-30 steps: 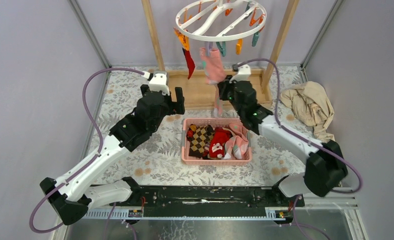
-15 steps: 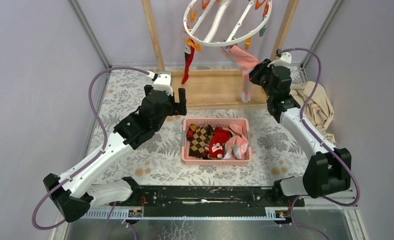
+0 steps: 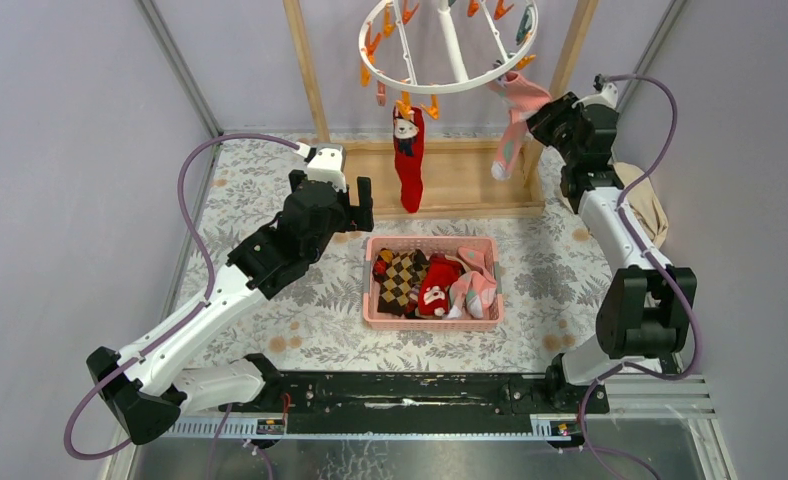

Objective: Remove the socks clipped to the hanger
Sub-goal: Adjust the hanger on the clothesline, then remove the sock from the hanger.

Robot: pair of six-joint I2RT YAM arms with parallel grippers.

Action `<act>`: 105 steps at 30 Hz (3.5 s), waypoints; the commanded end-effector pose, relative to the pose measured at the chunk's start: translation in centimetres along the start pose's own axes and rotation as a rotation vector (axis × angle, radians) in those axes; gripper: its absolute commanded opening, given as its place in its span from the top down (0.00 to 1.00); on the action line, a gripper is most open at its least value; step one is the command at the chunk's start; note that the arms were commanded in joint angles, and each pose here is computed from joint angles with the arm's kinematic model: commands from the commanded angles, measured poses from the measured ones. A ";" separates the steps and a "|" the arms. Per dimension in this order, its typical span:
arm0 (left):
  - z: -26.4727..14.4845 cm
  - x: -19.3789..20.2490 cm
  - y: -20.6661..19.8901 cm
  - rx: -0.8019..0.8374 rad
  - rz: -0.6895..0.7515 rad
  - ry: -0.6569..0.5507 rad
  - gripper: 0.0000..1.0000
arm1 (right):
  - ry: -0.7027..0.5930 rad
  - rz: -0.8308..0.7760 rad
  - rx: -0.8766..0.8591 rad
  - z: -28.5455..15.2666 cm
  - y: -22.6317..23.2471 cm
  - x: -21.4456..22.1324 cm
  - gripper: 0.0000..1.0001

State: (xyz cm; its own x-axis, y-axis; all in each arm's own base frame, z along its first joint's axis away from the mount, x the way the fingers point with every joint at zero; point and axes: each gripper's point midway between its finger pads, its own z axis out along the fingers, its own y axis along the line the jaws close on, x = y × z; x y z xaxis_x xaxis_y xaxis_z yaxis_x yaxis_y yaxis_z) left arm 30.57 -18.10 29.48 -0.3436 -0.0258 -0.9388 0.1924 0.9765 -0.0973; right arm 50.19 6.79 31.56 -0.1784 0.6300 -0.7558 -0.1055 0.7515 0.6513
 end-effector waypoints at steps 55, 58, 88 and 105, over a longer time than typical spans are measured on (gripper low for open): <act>-1.1 3.3 -0.7 0.096 -0.068 0.048 0.01 | 0.410 0.026 0.018 -9.0 -2.2 14.0 0.23; -1.7 4.0 -0.5 0.107 -0.071 0.057 0.01 | 0.418 -0.009 0.058 -10.6 -2.8 14.2 0.22; -9.1 7.2 -0.4 0.282 -0.294 0.123 0.01 | 0.480 0.020 -0.107 -28.8 1.6 16.2 0.00; -10.2 9.3 -3.6 0.402 -0.315 0.345 0.01 | 0.556 -0.039 -0.004 -27.8 0.2 17.3 0.00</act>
State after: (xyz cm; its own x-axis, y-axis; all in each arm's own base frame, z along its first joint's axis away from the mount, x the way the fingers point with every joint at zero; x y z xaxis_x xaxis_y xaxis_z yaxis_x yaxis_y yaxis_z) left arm 19.02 -18.80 26.07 -0.6348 -0.2124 -0.7429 0.3142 0.8074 -0.4994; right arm 19.98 12.35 20.07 -0.6942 0.4539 -0.5586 -0.0545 0.7407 0.6696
